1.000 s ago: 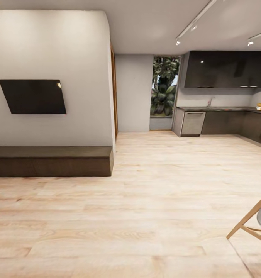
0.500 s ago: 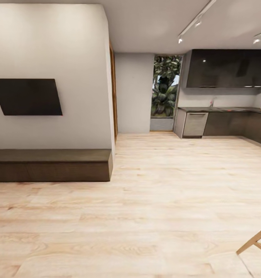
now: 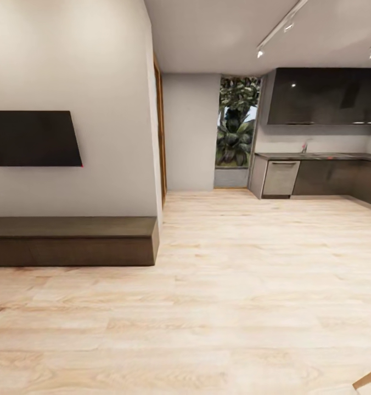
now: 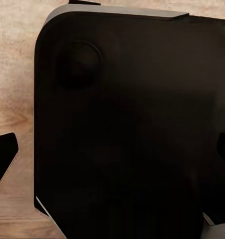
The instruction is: In the kitchen, take the popcorn bag from the countertop, put it into the microwave, and heat it until the popcorn is cooked so the cooked popcorn ends up inside the bag.
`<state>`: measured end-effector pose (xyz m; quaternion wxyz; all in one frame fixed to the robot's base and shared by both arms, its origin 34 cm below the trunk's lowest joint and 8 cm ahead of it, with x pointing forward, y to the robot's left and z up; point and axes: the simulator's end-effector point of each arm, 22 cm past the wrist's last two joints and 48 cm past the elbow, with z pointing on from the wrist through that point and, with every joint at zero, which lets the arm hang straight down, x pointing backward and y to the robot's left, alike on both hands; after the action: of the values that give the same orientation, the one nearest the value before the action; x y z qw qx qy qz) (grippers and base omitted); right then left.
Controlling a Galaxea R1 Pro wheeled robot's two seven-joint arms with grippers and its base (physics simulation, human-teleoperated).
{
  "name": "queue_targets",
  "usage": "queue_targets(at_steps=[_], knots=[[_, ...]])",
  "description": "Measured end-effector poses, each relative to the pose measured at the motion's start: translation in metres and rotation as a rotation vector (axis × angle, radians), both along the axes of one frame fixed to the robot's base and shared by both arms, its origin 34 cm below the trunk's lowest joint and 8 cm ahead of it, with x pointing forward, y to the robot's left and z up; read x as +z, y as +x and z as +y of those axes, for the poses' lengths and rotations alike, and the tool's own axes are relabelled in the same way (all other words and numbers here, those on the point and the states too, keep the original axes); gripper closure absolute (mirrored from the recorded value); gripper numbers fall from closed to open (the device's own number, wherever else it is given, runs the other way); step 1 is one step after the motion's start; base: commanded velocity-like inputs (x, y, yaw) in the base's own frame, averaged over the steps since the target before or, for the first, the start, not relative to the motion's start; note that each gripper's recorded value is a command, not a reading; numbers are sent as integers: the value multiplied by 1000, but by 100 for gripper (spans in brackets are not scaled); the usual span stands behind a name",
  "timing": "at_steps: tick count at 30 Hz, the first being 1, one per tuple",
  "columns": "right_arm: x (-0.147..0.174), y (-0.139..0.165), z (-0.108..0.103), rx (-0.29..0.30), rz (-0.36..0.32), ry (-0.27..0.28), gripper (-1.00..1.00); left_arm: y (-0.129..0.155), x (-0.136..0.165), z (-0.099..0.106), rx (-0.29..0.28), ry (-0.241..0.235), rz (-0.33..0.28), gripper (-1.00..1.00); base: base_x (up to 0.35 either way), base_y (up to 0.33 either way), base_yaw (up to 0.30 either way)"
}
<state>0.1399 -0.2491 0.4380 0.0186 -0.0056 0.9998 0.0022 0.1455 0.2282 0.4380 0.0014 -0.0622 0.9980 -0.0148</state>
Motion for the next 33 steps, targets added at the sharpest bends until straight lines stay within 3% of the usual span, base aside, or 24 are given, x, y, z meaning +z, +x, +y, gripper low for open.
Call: queue_targets(at_steps=[33], knots=[[0,0,0,-6,1,0,-100,2,0,2,1,3,-8,-100,334,0,-220]])
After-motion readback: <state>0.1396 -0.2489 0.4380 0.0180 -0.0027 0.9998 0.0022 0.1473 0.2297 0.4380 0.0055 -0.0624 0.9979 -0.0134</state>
